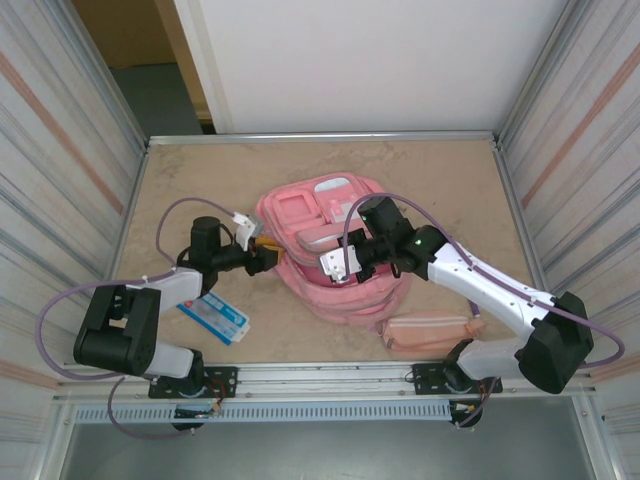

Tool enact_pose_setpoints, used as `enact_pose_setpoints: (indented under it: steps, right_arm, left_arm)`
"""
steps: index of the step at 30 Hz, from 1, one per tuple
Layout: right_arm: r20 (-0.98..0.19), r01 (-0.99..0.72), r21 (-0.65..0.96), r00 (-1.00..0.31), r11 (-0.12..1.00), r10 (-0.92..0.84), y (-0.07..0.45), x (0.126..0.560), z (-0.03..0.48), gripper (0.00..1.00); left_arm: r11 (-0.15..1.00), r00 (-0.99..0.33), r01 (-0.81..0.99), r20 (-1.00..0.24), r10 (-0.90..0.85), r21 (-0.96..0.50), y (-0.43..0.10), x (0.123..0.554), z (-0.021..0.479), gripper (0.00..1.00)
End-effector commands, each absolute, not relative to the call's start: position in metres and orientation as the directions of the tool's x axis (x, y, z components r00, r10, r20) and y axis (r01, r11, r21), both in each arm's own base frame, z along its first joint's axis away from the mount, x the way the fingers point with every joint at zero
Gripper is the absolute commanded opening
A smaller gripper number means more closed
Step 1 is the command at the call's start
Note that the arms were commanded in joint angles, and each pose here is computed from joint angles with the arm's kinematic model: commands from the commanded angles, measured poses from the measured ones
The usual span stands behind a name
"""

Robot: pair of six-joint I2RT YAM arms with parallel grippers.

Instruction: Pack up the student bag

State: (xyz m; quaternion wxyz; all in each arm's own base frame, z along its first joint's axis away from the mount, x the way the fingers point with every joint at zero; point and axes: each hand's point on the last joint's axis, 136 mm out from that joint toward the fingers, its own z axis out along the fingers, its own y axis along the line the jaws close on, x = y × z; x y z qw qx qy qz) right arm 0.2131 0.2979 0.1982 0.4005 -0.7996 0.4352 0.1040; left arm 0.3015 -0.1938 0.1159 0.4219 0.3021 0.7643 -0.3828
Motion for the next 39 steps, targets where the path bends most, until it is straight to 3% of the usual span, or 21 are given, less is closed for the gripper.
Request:
enact_pose_setpoints:
  steps: [1, 11, 14, 18, 22, 31, 33, 34, 39]
  right_arm:
    - [-0.537, -0.759, -0.581, 0.628, -0.293, -0.563, 0.304, 0.211, 0.222, 0.00]
    - [-0.534, -0.765, -0.577, 0.619, -0.287, -0.576, 0.304, 0.214, 0.219, 0.00]
    - [-0.538, -0.766, -0.575, 0.619, -0.287, -0.572, 0.306, 0.215, 0.218, 0.00]
    - [-0.541, -0.770, -0.568, 0.616, -0.291, -0.573, 0.306, 0.214, 0.216, 0.00]
    - [-0.533, -0.770, -0.564, 0.615, -0.298, -0.581, 0.305, 0.216, 0.214, 0.00]
    - [-0.511, -0.769, -0.556, 0.616, -0.316, -0.599, 0.302, 0.213, 0.209, 0.00]
    - [-0.520, -0.770, -0.555, 0.616, -0.315, -0.592, 0.302, 0.211, 0.210, 0.00]
    - [-0.520, -0.771, -0.552, 0.615, -0.316, -0.592, 0.302, 0.212, 0.209, 0.00]
    - [-0.518, -0.773, -0.544, 0.615, -0.326, -0.595, 0.304, 0.211, 0.210, 0.00]
  left_arm:
    - [0.474, -0.433, 0.820, -0.889, 0.148, -0.320, -0.198, 0.294, 0.119, 0.46]
    - [0.432, -0.506, 0.814, -0.839, 0.200, -0.388, -0.210, 0.279, 0.104, 0.47]
    - [0.455, -0.504, 0.808, -0.840, 0.202, -0.375, -0.208, 0.281, 0.104, 0.38]
    - [0.500, -0.489, 0.791, -0.855, 0.171, -0.352, -0.201, 0.292, 0.111, 0.14]
    - [0.524, -0.473, 0.778, -0.872, 0.124, -0.347, -0.191, 0.298, 0.123, 0.00]
    - [0.517, -0.508, 0.759, -0.857, 0.087, -0.397, -0.185, 0.299, 0.119, 0.00]
    - [0.510, -0.505, 0.762, -0.859, 0.082, -0.399, -0.186, 0.300, 0.122, 0.18]
    - [0.506, -0.504, 0.764, -0.860, 0.081, -0.400, -0.186, 0.299, 0.124, 0.21]
    - [0.485, -0.487, 0.782, -0.869, 0.082, -0.392, -0.189, 0.298, 0.130, 0.18]
